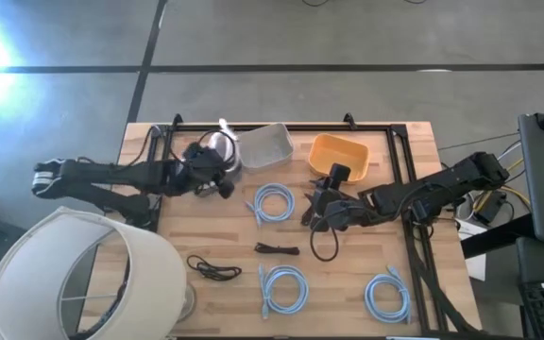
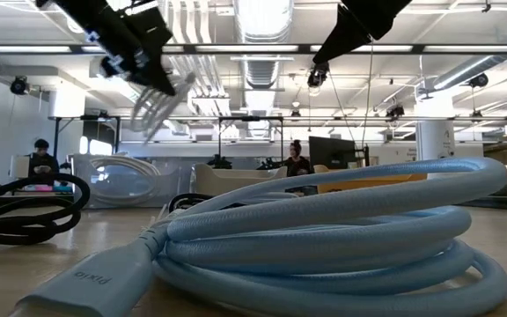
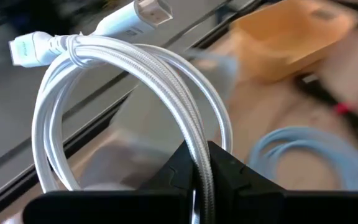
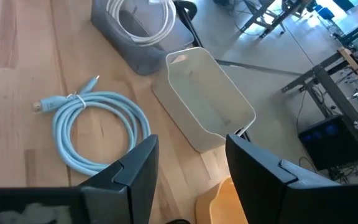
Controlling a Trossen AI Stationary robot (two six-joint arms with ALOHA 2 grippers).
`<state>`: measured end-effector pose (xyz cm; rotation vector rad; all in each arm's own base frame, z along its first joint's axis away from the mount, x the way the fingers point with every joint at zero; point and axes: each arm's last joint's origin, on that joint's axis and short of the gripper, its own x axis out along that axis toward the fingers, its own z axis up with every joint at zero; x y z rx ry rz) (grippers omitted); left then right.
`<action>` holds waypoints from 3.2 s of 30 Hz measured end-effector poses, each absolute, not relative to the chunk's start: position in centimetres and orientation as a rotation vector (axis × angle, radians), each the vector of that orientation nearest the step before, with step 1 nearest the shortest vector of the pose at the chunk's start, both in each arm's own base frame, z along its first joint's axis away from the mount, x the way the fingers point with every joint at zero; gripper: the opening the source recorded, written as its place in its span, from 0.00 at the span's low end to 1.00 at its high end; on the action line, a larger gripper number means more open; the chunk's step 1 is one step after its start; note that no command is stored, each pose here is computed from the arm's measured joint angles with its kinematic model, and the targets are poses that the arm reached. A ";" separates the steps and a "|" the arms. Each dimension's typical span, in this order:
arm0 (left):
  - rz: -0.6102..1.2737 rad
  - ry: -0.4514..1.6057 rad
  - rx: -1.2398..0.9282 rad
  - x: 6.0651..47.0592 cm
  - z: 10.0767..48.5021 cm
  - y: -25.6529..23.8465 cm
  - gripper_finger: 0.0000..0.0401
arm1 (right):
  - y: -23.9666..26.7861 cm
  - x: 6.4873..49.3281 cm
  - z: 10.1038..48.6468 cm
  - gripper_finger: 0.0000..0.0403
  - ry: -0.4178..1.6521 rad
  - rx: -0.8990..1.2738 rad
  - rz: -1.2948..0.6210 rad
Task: Pick & Place USB Port
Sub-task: Put the white HDMI cable into the black bin, then put the top blue HDMI cable into the gray bin
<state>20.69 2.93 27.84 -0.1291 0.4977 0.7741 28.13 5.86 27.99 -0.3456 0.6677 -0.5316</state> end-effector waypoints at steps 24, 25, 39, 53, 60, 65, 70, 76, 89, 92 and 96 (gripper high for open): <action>1.039 0.748 -0.123 21.9 17.8 3.4 0.07 | 5.9 28.1 27.9 0.44 0.663 -0.321 -0.538; 1.030 0.763 -0.124 22.1 17.5 3.4 0.08 | 5.9 28.1 27.9 0.44 0.663 -0.321 -0.537; 1.052 0.791 -0.107 23.3 15.7 3.8 0.33 | 5.9 28.1 27.9 0.44 0.663 -0.321 -0.537; 0.969 0.693 -0.019 25.2 20.9 3.8 0.44 | 6.1 28.7 26.7 0.44 0.700 -0.295 -0.499; 0.828 0.671 0.002 26.3 21.8 3.1 0.44 | 6.5 30.0 24.2 0.49 0.801 -0.260 -0.402; 0.703 0.693 -0.064 26.5 21.7 2.8 0.44 | 6.0 31.0 22.3 0.53 0.884 -0.218 -0.334; 0.660 0.700 -0.083 26.6 21.6 2.6 0.44 | 5.2 32.4 20.0 0.56 0.963 -0.183 -0.275; 0.662 0.700 -0.082 26.6 21.6 2.6 0.44 | 4.9 34.6 17.3 0.57 0.981 -0.203 -0.193; 0.663 0.702 -0.080 26.5 21.6 2.6 0.44 | 4.0 39.7 13.9 0.55 1.058 -0.233 -0.193; 0.659 0.706 -0.068 26.5 21.6 2.6 0.44 | 3.3 40.1 13.1 0.52 1.134 -0.231 -0.213; 0.655 0.712 -0.057 26.5 21.6 2.6 0.44 | 2.8 40.7 12.6 0.44 1.213 -0.222 -0.202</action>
